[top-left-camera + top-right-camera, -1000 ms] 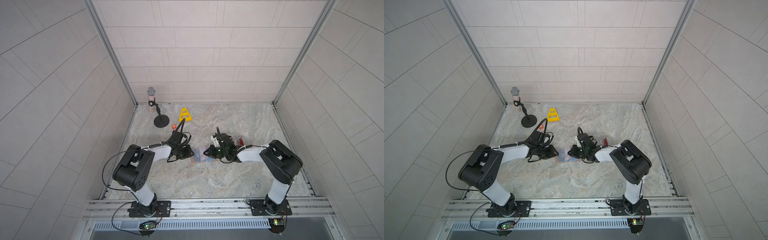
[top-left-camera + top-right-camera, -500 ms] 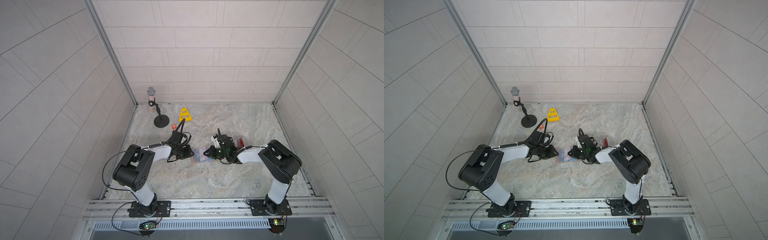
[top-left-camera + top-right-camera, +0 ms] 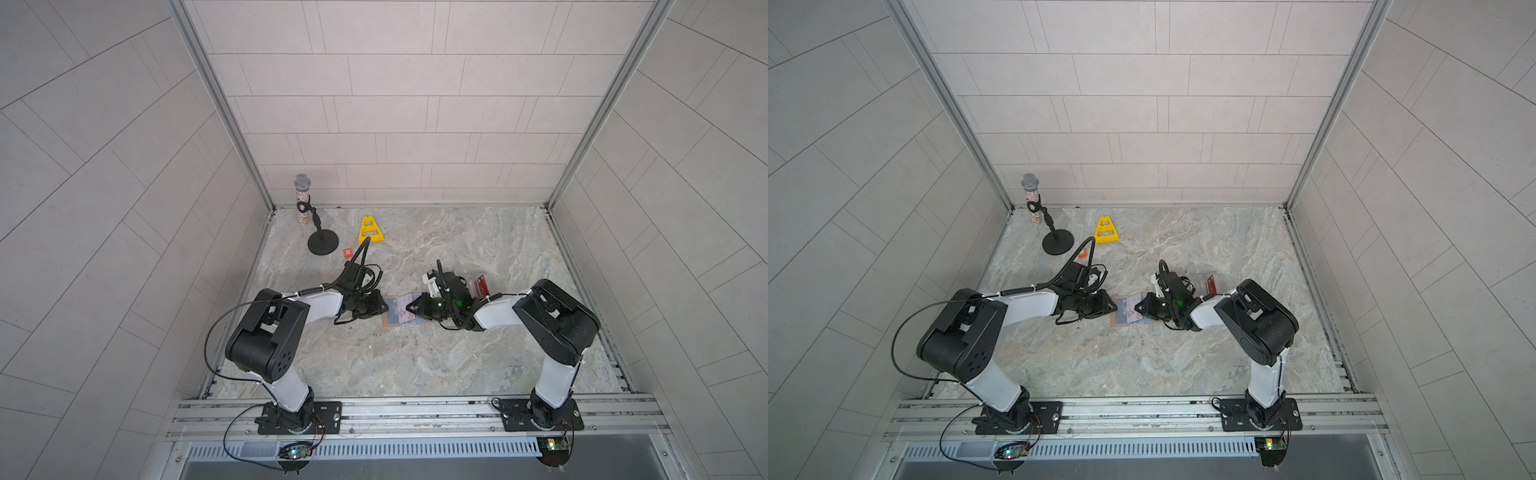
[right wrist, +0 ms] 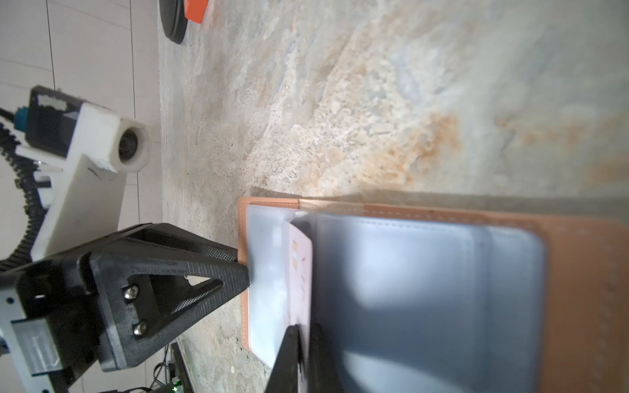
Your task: Put the credit cards into the card holder
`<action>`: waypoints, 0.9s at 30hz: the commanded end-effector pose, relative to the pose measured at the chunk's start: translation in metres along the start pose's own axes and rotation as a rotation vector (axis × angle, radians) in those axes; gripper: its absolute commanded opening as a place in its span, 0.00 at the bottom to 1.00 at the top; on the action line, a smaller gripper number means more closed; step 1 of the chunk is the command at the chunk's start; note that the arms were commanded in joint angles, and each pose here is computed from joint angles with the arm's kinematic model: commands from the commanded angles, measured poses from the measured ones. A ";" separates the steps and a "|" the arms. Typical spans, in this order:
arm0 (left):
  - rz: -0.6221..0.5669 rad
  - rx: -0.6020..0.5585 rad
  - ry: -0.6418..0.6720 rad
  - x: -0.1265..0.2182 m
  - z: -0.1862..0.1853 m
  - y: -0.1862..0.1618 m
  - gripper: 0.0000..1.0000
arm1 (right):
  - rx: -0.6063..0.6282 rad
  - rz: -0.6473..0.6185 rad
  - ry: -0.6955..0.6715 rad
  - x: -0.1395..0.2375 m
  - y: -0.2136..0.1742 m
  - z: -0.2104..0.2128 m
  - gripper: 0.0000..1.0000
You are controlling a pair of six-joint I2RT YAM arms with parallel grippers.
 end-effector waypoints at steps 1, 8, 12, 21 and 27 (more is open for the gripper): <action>0.119 0.051 0.094 -0.011 0.027 -0.039 0.27 | -0.040 0.055 -0.135 -0.003 -0.022 -0.036 0.18; 0.121 0.049 0.097 -0.011 0.028 -0.040 0.27 | 0.014 0.056 -0.182 -0.001 -0.023 -0.032 0.35; 0.122 0.049 0.096 -0.011 0.028 -0.040 0.27 | 0.057 0.057 -0.218 0.000 -0.023 -0.028 0.40; 0.126 0.047 0.100 -0.012 0.029 -0.042 0.27 | 0.181 0.052 -0.389 0.008 -0.020 -0.027 0.54; 0.127 0.046 0.100 -0.012 0.030 -0.042 0.26 | 0.231 0.052 -0.448 0.010 -0.018 -0.025 0.59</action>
Point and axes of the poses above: each gripper's point midway between its finger pads, its own x axis back along the fingers, its own z axis along the line the jaws close on, y = z × x, the point moved 1 cm from there along x, back along the fingers, and after that the axes turned 8 degrees about -x, right-handed, at the moved point
